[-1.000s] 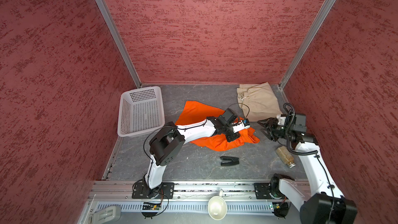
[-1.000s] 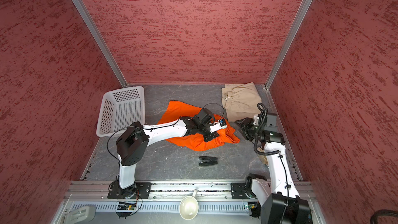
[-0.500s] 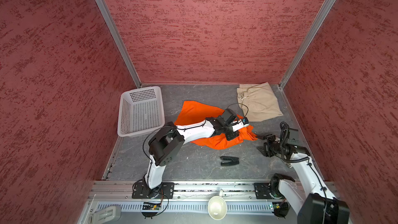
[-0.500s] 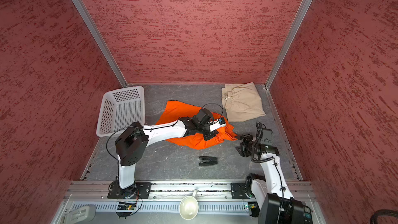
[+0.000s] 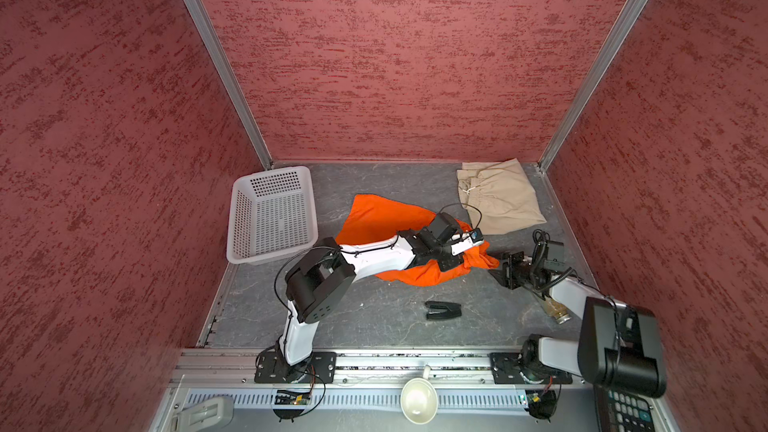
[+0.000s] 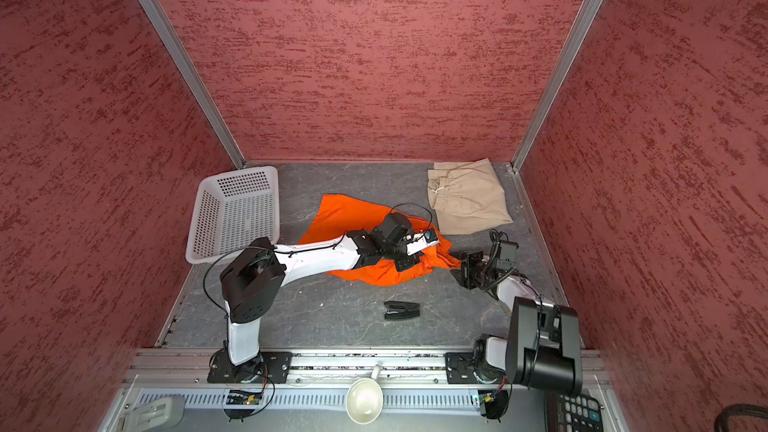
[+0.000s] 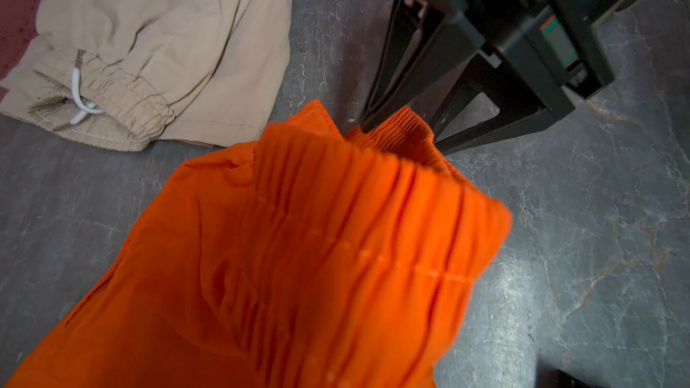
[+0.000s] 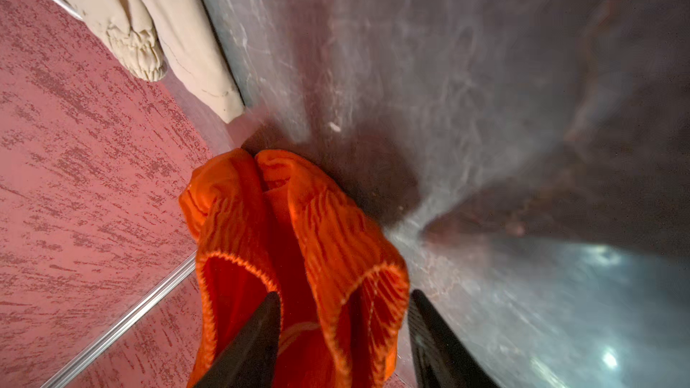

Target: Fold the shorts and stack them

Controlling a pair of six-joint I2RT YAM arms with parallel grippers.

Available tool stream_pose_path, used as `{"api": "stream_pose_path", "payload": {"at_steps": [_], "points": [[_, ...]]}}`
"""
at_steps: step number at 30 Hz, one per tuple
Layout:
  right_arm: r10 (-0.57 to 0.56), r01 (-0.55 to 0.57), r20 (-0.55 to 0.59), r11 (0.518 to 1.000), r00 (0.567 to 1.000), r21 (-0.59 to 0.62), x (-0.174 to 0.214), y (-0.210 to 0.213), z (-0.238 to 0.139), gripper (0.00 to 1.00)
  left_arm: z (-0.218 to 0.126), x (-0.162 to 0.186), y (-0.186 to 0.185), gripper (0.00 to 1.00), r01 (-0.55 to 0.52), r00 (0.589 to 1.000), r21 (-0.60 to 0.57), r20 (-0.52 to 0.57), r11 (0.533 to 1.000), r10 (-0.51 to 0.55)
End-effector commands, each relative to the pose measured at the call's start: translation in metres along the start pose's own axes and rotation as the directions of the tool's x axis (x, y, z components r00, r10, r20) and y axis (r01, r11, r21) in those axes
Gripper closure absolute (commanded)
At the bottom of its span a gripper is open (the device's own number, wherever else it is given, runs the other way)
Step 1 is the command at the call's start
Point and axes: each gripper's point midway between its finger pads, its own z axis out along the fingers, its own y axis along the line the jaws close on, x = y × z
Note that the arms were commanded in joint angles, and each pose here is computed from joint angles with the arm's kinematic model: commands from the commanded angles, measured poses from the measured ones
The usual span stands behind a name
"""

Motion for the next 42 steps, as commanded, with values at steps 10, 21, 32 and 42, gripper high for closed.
{"api": "stream_pose_path", "payload": {"at_steps": [10,21,32,42], "points": [[-0.213,0.206,-0.033,0.967,0.976,-0.148,-0.043,0.093,0.041,0.92,-0.005,-0.036,-0.038,1.00,-0.228,0.969,0.022,0.107,0.974,0.224],[-0.302,0.299,-0.075,0.953,0.950,-0.047,-0.051,0.063,0.055,0.60,0.019,-0.009,-0.072,0.46,-0.216,0.976,0.133,0.048,0.967,0.211],[-0.478,0.449,0.105,0.866,0.872,0.221,-0.080,0.063,-0.015,0.43,-0.021,-0.041,0.001,0.34,0.249,0.962,0.083,0.096,0.965,-0.256],[-0.623,0.630,-0.097,0.757,0.776,0.177,0.000,0.061,-0.008,0.44,-0.018,-0.001,0.088,0.41,0.645,0.762,-0.002,0.080,0.764,-0.643]]}}
